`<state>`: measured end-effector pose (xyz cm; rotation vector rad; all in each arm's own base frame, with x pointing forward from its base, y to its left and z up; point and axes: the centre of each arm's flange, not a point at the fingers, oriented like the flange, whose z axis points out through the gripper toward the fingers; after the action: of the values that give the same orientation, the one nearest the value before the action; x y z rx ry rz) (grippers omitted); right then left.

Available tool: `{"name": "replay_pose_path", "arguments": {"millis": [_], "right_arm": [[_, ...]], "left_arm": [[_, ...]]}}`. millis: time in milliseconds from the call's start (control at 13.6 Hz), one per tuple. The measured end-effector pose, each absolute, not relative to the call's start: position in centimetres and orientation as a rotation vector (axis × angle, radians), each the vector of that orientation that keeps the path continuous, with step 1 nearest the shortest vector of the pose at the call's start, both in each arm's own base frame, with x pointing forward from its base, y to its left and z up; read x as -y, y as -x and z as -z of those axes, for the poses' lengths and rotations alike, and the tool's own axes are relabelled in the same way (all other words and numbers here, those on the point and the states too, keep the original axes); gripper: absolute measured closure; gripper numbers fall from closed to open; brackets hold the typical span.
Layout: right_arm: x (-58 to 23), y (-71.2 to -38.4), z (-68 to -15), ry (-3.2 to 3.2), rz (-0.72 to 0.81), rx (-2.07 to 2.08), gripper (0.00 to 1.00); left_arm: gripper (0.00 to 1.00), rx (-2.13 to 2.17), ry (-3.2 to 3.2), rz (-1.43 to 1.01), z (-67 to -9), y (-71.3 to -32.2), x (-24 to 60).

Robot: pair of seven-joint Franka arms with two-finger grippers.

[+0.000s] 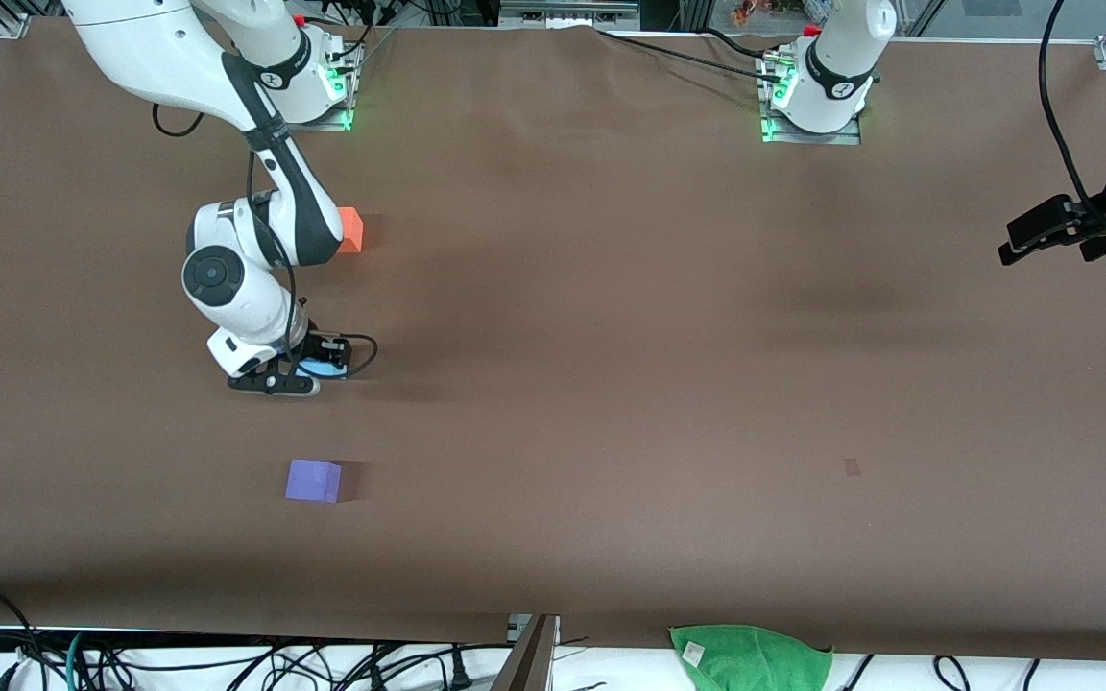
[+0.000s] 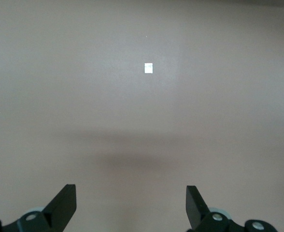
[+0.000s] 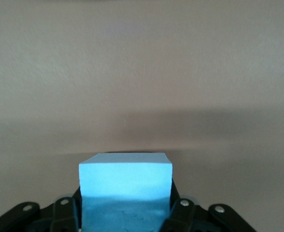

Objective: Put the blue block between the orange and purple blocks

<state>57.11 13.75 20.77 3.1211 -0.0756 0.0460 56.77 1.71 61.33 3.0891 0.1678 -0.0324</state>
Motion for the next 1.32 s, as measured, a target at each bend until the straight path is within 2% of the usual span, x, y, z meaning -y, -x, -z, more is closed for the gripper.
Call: {"name": "replay_pose_path", "arguments": {"millis": [367, 440, 660, 734, 1027, 1320], "right_arm": [[-13.4, -55.4, -19.8, -3.134, -0.129, 0.074, 0.39], [-13.3, -55.2, -19.8, -3.136, -0.145, 0.071, 0.34], [-13.2, -56.1, -21.0, -3.134, -0.151, 0.045, 0.04], [-13.0, -57.2, -22.5, -3.127, -0.113, 0.038, 0.0], [-11.8, -61.9, -32.9, -3.097, 0.022, -0.092, 0.0], [-7.7, -63.1, -43.5, -3.066, 0.186, -0.171, 0.0]], "left_arm": [[0.0, -0.168, -3.089, 0.032, -61.3, -56.8, -1.7], [0.0, -0.168, -3.089, 0.032, -61.3, -56.8, -1.7], [0.0, -0.168, -3.089, 0.032, -61.3, -56.8, -1.7], [0.0, -0.168, -3.089, 0.032, -61.3, -56.8, -1.7], [0.0, -0.168, -3.089, 0.032, -61.3, -56.8, -1.7], [0.0, -0.168, -3.089, 0.033, -61.3, -56.8, -1.7]]}}
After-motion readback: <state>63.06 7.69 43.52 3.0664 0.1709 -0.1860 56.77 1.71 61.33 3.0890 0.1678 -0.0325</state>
